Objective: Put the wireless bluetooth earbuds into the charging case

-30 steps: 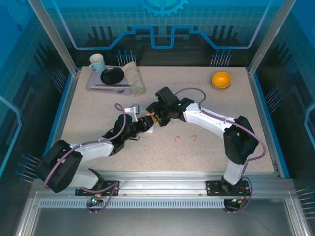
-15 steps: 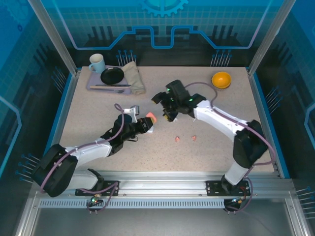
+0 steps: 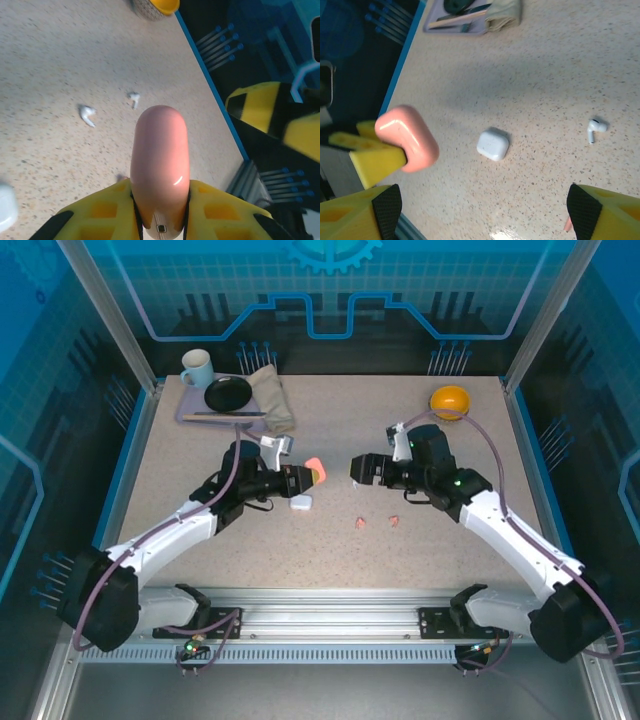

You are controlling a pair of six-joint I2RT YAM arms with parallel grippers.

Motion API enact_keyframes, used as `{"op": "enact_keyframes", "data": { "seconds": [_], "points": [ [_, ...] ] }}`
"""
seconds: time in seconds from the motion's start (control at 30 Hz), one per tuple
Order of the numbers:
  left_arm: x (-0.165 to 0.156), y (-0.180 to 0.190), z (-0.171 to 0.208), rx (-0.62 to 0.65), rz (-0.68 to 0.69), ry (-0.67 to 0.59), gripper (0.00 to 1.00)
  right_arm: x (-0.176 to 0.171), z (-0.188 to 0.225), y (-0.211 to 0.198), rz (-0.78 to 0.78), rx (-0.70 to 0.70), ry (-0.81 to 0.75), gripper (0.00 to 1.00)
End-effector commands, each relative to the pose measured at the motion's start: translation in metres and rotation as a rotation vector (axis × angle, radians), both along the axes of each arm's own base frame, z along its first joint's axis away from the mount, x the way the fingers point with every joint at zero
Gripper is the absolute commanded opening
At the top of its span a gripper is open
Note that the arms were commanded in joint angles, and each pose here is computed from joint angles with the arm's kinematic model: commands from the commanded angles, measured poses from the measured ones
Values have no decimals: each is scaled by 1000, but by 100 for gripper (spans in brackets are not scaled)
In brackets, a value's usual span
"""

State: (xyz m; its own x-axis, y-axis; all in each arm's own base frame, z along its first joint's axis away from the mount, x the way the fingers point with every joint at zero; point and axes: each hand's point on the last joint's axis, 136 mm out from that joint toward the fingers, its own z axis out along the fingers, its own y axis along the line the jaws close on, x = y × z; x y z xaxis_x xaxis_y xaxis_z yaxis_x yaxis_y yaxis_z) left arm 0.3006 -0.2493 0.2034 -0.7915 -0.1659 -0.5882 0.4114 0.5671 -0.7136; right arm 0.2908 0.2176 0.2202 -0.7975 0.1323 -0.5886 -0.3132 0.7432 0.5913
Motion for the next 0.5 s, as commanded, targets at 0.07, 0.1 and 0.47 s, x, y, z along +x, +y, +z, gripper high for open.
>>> {"op": "enact_keyframes", "data": {
  "seconds": [0.07, 0.1, 0.47],
  "points": [
    [-19, -12, -2, 13, -158, 60, 9, -8, -10, 17, 150, 8, -110, 87],
    [-19, -13, -3, 11, -164, 67, 9, -8, -11, 21, 158, 13, -112, 87],
    [-17, -18, -8, 15, -183, 95, 9, 8, -12, 44, 178, 13, -114, 85]
  ]
}}
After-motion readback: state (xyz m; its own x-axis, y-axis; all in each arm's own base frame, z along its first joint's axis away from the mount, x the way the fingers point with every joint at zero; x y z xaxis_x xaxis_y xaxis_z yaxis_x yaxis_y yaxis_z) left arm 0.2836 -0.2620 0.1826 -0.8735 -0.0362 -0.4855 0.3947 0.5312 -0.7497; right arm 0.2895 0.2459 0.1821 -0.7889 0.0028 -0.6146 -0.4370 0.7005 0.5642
